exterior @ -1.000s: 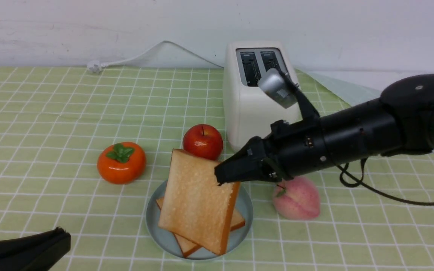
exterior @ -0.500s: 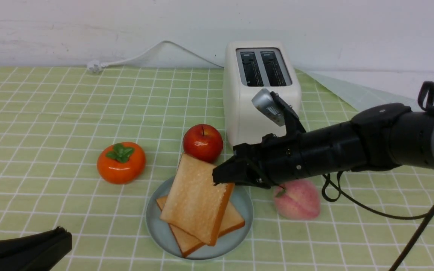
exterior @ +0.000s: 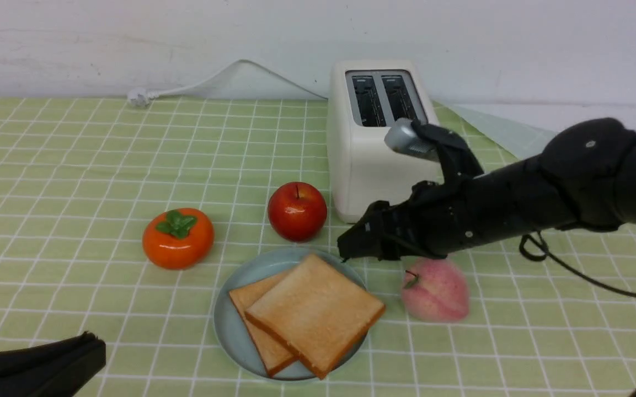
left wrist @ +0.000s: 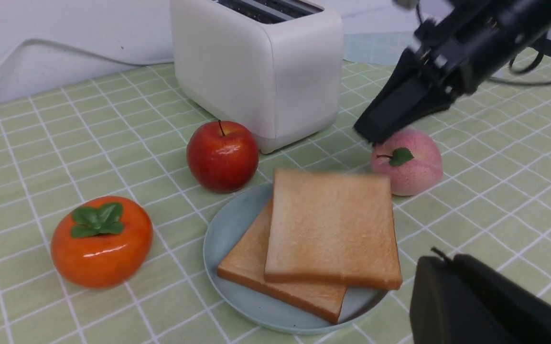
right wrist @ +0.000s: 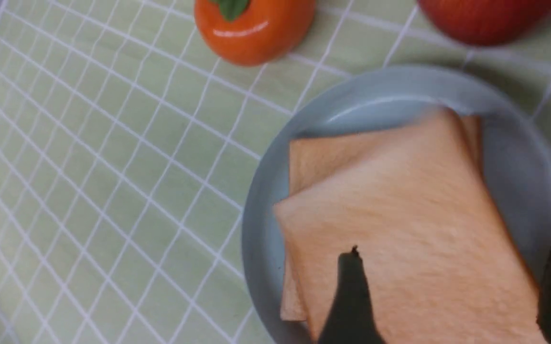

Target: Take toasted bread from bread machine on green coffee tablecloth place on plate.

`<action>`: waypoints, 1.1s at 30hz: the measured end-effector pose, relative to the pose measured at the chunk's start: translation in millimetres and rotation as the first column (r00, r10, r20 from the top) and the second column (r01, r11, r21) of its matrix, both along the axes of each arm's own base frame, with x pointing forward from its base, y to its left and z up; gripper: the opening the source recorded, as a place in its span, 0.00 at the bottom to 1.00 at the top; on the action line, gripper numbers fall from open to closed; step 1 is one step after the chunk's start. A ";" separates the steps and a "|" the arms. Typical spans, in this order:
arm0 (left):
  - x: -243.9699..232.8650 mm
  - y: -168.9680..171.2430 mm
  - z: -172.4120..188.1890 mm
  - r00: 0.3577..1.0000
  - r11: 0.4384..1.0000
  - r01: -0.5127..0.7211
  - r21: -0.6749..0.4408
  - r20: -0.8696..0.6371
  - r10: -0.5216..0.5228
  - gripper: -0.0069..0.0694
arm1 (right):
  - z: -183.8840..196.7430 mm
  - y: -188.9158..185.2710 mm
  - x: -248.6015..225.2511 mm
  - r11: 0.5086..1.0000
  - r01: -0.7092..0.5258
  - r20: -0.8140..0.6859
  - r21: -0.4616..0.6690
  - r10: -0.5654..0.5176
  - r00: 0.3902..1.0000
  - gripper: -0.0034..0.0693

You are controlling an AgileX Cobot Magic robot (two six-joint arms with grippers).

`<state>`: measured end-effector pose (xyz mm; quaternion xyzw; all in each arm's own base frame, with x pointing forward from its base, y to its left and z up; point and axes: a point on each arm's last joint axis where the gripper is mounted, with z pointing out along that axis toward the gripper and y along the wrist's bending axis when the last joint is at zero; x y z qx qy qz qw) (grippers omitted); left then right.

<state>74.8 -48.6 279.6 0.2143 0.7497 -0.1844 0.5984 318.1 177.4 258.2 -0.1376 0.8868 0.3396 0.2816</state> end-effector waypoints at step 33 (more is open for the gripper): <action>-35.3 8.9 3.5 0.992 0.981 -0.015 -0.193 0.118 0.038 0.07 | 74.3 -151.8 -267.7 0.912 0.309 0.181 -0.271 -0.267 0.947 0.04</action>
